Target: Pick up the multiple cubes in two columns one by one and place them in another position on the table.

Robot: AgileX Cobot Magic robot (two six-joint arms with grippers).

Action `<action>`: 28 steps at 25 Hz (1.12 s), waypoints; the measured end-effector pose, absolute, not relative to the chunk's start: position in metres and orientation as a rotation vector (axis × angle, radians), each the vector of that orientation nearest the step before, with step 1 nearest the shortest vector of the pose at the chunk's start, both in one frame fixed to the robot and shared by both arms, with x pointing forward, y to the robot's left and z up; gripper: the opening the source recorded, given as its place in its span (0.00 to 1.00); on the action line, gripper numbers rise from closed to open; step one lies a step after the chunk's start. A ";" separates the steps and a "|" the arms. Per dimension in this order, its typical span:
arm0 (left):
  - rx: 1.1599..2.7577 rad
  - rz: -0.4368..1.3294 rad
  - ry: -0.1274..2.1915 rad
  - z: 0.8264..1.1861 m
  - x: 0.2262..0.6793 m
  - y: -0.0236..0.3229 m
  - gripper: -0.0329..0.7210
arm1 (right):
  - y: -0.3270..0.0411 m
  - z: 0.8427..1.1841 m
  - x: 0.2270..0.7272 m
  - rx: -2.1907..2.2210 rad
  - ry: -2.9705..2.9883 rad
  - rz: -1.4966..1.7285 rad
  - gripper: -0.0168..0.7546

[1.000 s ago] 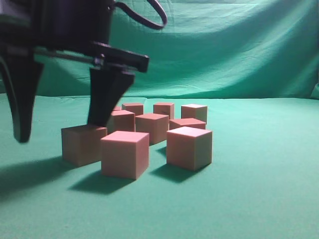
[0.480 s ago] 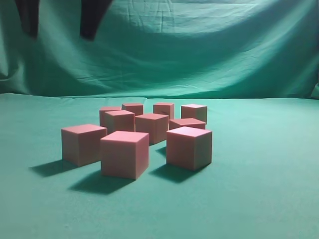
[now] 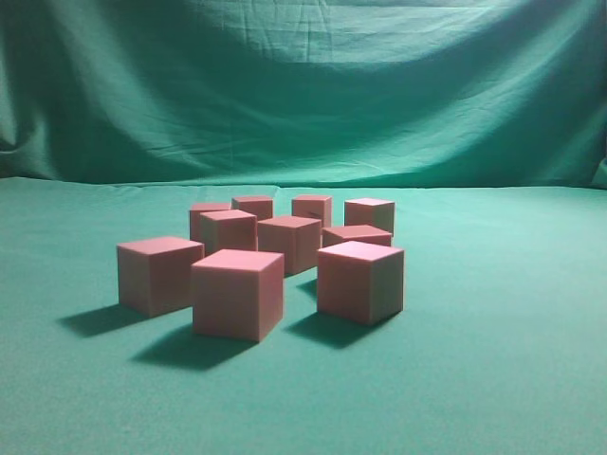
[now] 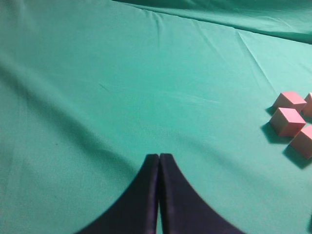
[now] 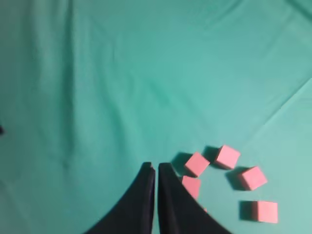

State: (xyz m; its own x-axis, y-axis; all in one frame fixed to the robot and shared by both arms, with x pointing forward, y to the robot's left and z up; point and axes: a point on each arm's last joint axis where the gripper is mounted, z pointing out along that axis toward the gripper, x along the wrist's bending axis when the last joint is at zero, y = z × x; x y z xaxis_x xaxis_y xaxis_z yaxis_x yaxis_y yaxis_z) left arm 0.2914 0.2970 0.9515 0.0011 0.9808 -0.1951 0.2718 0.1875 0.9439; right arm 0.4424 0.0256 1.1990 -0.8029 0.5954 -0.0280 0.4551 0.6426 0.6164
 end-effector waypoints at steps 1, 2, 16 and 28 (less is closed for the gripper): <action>1.268 0.901 1.470 0.952 0.291 0.297 0.04 | 0.017 1.212 0.437 0.854 2.614 0.937 0.02; 1.268 0.901 1.470 0.952 0.291 0.297 0.04 | 0.005 1.227 0.430 0.847 2.584 0.989 0.02; 1.268 0.901 1.470 0.952 0.291 0.297 0.04 | -0.137 1.283 0.346 0.758 2.446 1.182 0.02; 1.268 0.901 1.470 0.952 0.291 0.297 0.04 | -0.221 1.212 0.287 0.705 2.360 1.450 0.02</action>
State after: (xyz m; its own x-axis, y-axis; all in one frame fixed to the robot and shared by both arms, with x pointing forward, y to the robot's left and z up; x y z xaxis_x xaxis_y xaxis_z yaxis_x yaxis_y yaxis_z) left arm 0.2914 0.2970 0.9515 0.0011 0.9808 -0.1951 0.2718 0.1875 0.9439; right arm 0.2870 -0.2206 1.2121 -0.8409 0.5409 0.0143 0.2572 0.3764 0.8900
